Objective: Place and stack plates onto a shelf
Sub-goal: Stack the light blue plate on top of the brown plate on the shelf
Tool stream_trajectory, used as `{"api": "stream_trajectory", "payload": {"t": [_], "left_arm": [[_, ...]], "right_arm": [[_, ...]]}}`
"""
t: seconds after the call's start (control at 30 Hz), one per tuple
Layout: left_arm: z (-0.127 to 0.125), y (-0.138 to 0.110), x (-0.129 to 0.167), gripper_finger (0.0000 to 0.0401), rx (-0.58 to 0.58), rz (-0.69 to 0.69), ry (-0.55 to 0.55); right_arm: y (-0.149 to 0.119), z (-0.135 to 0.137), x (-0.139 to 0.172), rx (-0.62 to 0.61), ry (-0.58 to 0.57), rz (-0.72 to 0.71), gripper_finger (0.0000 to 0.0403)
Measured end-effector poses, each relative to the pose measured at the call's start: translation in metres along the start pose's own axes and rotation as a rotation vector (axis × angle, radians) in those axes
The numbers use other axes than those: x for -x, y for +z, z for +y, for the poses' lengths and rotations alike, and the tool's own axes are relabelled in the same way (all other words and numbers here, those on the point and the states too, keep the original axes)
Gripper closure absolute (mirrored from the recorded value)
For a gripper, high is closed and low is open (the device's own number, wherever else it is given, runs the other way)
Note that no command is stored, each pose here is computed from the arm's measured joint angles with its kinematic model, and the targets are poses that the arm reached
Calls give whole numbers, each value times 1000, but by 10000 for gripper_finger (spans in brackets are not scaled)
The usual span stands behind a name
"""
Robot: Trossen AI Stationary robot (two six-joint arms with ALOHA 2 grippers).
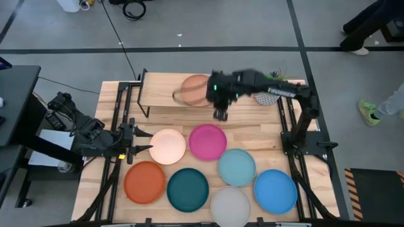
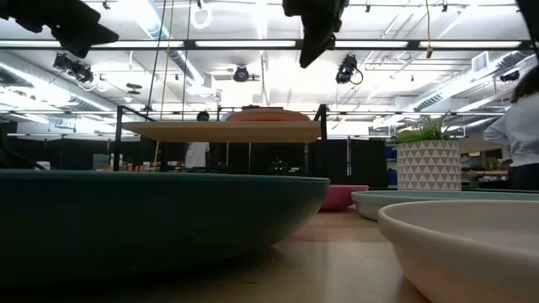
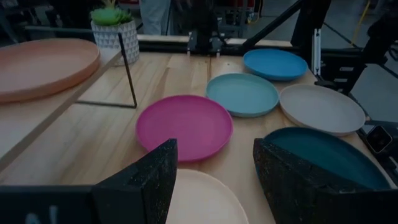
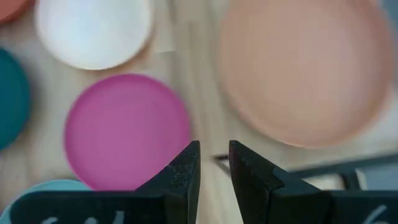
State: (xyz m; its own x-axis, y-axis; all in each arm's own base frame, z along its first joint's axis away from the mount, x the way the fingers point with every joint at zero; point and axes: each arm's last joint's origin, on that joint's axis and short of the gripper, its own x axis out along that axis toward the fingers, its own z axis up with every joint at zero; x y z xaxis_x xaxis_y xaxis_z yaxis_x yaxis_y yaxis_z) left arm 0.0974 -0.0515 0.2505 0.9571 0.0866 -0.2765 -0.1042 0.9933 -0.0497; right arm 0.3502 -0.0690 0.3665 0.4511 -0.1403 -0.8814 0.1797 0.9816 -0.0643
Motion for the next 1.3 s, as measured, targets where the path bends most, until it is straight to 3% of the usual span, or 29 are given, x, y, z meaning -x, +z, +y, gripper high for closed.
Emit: {"api": "stream_trajectory", "payload": {"t": [0.23,0.47,0.67,0.87,1.3], "left_arm": [[0,-1,0,182,-4,12,4],[0,-2,0,182,-3,16,-6],[0,-2,0,182,-3,16,-6],[0,-2,0,182,-6,16,-6],[1,-1,0,182,-10,9,14]], "right_arm": [[-37,71,-46,122,93,-48,312],[-79,103,-78,135,119,100,312],[-116,114,-101,70,156,255,312],[-148,119,-116,28,96,369,306],[-178,109,-136,-42,35,438,245]]}}
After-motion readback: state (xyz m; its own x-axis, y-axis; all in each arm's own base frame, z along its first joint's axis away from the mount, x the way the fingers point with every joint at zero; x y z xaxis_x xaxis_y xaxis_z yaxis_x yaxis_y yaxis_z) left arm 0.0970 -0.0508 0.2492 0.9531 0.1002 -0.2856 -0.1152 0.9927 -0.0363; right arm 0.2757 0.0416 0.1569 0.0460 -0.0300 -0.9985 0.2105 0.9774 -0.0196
